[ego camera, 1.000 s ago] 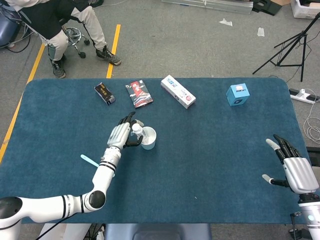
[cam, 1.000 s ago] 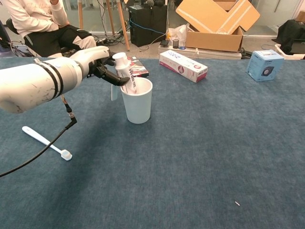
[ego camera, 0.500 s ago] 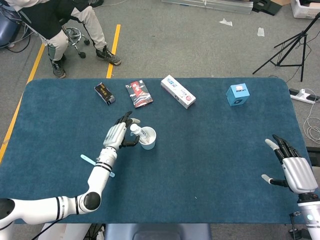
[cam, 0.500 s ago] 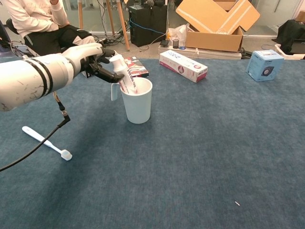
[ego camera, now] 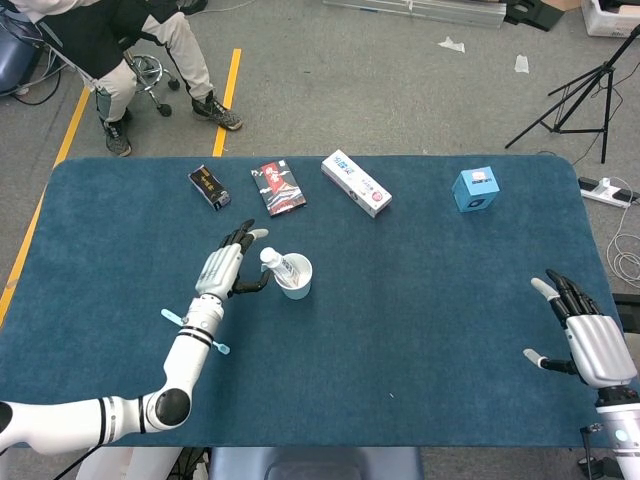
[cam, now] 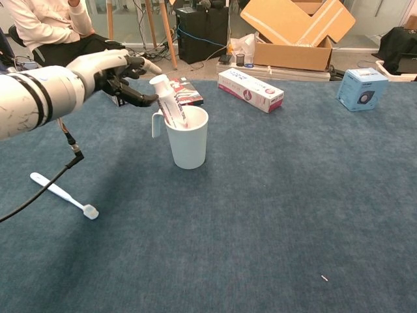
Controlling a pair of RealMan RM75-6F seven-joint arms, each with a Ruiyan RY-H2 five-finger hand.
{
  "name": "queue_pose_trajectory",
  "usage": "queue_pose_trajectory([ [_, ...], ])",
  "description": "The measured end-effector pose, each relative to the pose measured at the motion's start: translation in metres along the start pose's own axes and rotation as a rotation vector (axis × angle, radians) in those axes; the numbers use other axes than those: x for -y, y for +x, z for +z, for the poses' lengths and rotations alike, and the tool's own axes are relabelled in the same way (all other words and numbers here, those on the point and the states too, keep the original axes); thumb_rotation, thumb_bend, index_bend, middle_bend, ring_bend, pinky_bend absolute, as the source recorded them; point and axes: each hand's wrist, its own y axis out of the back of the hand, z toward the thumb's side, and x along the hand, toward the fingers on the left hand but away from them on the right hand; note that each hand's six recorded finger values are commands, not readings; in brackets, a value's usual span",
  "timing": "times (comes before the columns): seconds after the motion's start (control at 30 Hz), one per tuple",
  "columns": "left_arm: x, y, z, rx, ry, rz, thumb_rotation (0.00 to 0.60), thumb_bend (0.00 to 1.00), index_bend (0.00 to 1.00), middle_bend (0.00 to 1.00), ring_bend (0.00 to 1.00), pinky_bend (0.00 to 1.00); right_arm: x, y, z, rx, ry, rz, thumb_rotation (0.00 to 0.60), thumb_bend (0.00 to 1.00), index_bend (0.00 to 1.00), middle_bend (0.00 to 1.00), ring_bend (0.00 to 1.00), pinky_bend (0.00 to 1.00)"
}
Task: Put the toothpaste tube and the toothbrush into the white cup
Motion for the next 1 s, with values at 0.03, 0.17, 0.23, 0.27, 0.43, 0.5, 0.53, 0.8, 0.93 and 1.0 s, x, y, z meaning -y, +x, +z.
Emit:
queue_pose_trajectory([
  [0.03,-0.002,-0.002,0.0,0.002,0.008,0.001,0.6,0.35,0.09,0.0,0.0,0.0,0.0,0.0,0.0,0.0,0.0,0.001,0.6,0.04,0.13,0.0,0.0,0.18],
  [0.17,-0.013,-0.013,-0.004,0.006,0.048,0.006,0.6,0.22,0.02,0.0,0.0,0.0,0.0,0.0,0.001,-0.001,0.002,0.001,0.6,0.04,0.13,0.0,0.0,0.18],
  [0.23,-0.02,-0.018,-0.006,0.006,0.069,0.012,0.6,0.18,0.0,0.0,0.0,0.0,0.001,0.001,0.001,-0.002,0.003,0.001,0.6,0.04,0.13,0.0,0.0,0.18],
  [0.27,-0.025,-0.022,-0.009,0.005,0.082,0.018,0.6,0.17,0.0,0.0,0.0,0.0,0.0,0.001,0.001,-0.001,0.003,-0.001,0.6,0.04,0.14,0.0,0.0,0.18],
  [0.43,-0.047,-0.039,-0.021,-0.009,0.135,0.045,0.6,0.13,0.0,0.0,0.0,0.0,-0.001,0.001,0.001,0.001,0.004,-0.007,0.6,0.04,0.13,0.0,0.0,0.18],
  [0.5,-0.057,-0.047,-0.029,-0.019,0.158,0.055,0.6,0.12,0.0,0.0,0.0,0.0,-0.001,0.002,0.001,0.002,0.005,-0.009,0.6,0.04,0.13,0.0,0.0,0.18],
  [0.53,-0.06,-0.051,-0.032,-0.024,0.168,0.058,0.6,0.11,0.0,0.0,0.0,0.0,-0.001,0.001,0.001,0.002,0.005,-0.009,0.6,0.04,0.13,0.0,0.0,0.18],
  [0.8,-0.085,-0.083,-0.064,-0.045,0.259,0.064,0.6,0.05,0.0,0.0,0.0,0.0,-0.001,0.002,0.001,0.005,0.009,-0.014,0.6,0.04,0.13,0.0,0.0,0.18],
  [0.93,-0.087,-0.094,-0.075,-0.041,0.299,0.055,0.6,0.01,0.0,0.0,0.0,0.0,-0.004,0.003,0.0,0.01,0.006,-0.025,0.6,0.04,0.13,0.0,0.0,0.18],
  [1.0,-0.087,-0.098,-0.08,-0.032,0.332,0.056,0.6,0.0,0.0,0.0,0.0,0.0,-0.006,0.004,-0.001,0.013,0.003,-0.034,0.6,0.04,0.13,0.0,0.0,0.18],
])
